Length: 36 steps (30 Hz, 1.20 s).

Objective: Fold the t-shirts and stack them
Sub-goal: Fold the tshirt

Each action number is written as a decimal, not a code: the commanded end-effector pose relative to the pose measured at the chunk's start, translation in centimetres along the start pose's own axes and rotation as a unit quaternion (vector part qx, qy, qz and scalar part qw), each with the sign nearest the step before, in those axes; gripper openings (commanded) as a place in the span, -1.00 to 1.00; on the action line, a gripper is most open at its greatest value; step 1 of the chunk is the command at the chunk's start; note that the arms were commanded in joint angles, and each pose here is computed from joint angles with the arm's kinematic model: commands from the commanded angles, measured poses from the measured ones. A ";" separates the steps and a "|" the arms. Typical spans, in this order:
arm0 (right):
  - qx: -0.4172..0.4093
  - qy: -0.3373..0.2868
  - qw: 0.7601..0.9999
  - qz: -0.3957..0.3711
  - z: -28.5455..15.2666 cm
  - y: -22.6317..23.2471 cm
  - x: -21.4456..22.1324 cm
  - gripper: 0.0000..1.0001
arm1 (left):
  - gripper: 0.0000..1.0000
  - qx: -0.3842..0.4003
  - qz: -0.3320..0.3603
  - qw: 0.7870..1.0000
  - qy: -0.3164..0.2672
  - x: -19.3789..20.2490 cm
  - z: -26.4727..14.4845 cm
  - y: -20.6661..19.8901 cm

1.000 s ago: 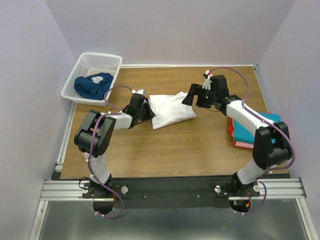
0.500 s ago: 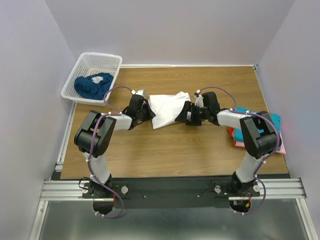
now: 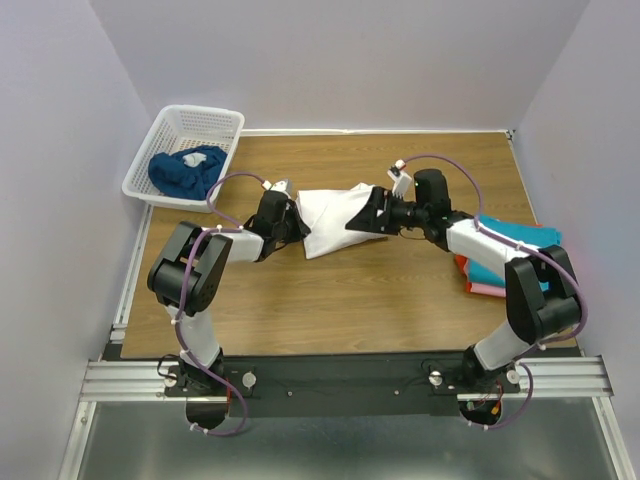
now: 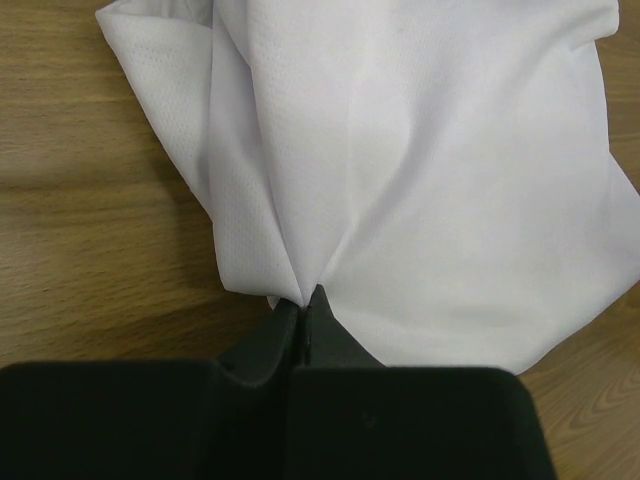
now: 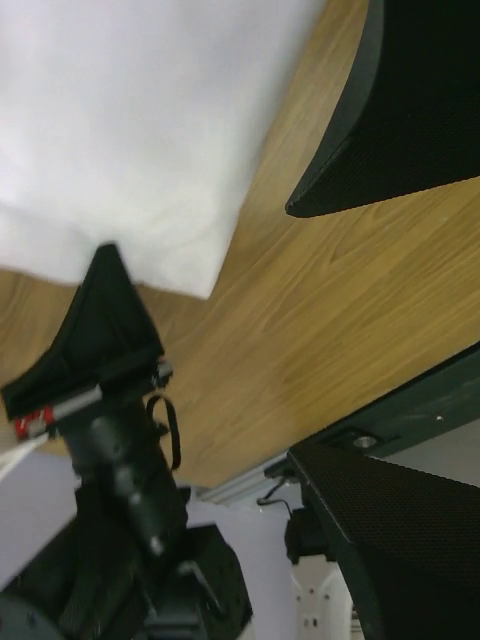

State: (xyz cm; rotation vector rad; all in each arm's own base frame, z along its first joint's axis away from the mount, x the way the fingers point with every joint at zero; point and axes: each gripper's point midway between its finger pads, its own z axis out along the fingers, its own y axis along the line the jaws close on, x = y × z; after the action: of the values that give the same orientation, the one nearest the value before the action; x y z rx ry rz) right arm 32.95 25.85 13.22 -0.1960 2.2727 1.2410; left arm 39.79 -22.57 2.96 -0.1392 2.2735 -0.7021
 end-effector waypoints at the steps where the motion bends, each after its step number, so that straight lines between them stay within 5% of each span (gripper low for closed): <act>1: -0.070 0.009 0.997 -0.017 0.7 3.0 -1.5 1.00 | -1.00 -0.022 0.011 0.999 0.034 2.1 -0.1 1.6; 9: -0.135 0.042 0.990 0.019 5.9 0.5 -1.1 1.00 | -1.00 -0.021 0.016 0.999 0.039 2.3 0.4 1.8; 22: 0.023 0.042 0.993 0.104 5.2 -11.2 4.9 1.00 | -1.00 -0.037 0.021 0.998 0.048 3.0 0.1 4.1; 28: 0.070 0.022 0.993 0.090 2.9 -12.0 4.5 1.00 | -1.00 -0.020 0.028 0.999 0.036 2.4 -0.3 3.7; 36: 0.067 -0.014 0.997 0.030 0.3 -7.8 0.1 1.00 | -1.00 0.027 0.044 0.998 0.020 1.0 -1.1 1.4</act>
State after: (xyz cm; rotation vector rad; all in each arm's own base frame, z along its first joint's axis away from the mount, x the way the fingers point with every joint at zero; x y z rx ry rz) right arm 35.41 23.63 6.34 -0.0735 2.3218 1.2706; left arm 39.60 -22.44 3.00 -0.0273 2.2401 -0.7623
